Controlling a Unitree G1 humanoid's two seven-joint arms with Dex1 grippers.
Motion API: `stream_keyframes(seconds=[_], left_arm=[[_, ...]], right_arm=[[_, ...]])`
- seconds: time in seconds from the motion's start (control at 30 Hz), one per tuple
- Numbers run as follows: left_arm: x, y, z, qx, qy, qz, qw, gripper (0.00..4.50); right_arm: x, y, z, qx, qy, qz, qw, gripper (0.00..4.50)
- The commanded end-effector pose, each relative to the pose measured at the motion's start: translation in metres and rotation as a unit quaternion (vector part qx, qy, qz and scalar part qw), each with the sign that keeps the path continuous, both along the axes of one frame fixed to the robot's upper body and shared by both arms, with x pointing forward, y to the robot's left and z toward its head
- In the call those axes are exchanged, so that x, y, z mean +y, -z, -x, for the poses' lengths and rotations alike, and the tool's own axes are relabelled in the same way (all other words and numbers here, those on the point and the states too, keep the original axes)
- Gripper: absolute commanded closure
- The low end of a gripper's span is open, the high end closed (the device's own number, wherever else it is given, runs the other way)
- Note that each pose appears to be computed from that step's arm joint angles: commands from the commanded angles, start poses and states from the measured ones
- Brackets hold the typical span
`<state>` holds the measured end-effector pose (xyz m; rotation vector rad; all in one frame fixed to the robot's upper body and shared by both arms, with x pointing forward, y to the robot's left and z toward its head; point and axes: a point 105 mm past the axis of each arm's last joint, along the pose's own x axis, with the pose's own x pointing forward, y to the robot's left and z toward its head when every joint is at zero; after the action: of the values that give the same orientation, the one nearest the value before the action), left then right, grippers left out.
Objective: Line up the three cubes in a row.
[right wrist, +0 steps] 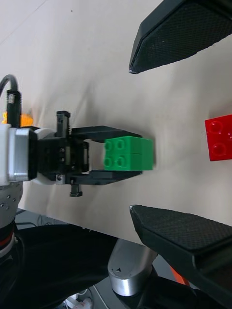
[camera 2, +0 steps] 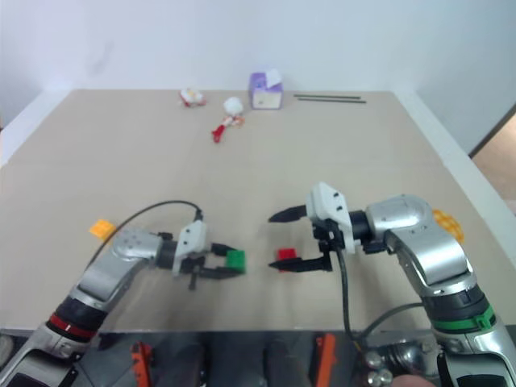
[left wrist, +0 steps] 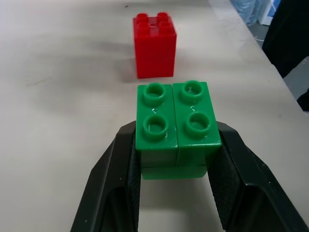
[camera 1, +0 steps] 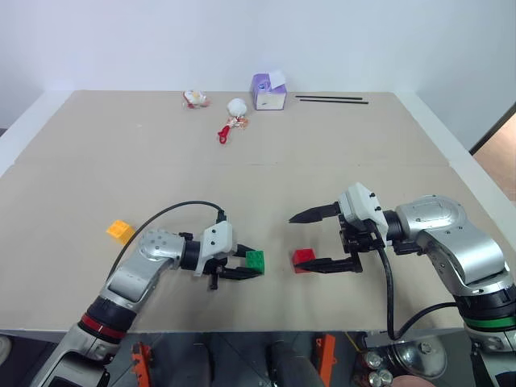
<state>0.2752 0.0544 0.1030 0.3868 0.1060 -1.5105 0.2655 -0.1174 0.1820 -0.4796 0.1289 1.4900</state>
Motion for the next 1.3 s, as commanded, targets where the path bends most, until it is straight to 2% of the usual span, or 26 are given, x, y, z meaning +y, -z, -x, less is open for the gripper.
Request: stream_keyframes(seconds=[0.03, 0.57, 0.63, 0.83, 1.07, 1.2, 1.3], left_arm=[[-0.005, -0.006, -0.003, -0.019, 0.008, -0.002, 1.000, 3.17], [-0.006, -0.004, -0.006, -0.024, 0.015, -0.008, 1.000, 3.17], [-0.007, -0.005, -0.006, -0.024, 0.018, -0.005, 1.000, 2.14], [-0.007, -0.007, -0.006, -0.026, 0.017, 0.000, 1.000, 0.04], [-0.009, -0.019, -0.002, -0.025, 0.026, 0.032, 0.999, 0.04], [-0.002, -0.053, -0.012, -0.033, -0.031, 0.109, 0.993, 0.04], [0.006, -0.068, -0.017, -0.037, -0.069, 0.138, 0.987, 0.04]], right_arm=[[-0.002, -0.012, 0.003, -0.023, -0.001, -0.008, 1.000, 0.00], [-0.003, -0.011, 0.003, -0.024, 0.010, -0.010, 1.000, 0.00], [-0.003, -0.011, 0.002, -0.024, 0.010, -0.010, 1.000, 0.00], [-0.002, -0.011, 0.000, -0.026, 0.013, -0.011, 1.000, 0.00], [-0.003, -0.012, 0.000, -0.028, 0.013, -0.010, 0.999, 0.00], [0.002, -0.027, -0.003, -0.042, 0.024, -0.054, 0.997, 0.00], [0.006, -0.035, -0.006, -0.049, 0.034, -0.080, 0.995, 0.00]])
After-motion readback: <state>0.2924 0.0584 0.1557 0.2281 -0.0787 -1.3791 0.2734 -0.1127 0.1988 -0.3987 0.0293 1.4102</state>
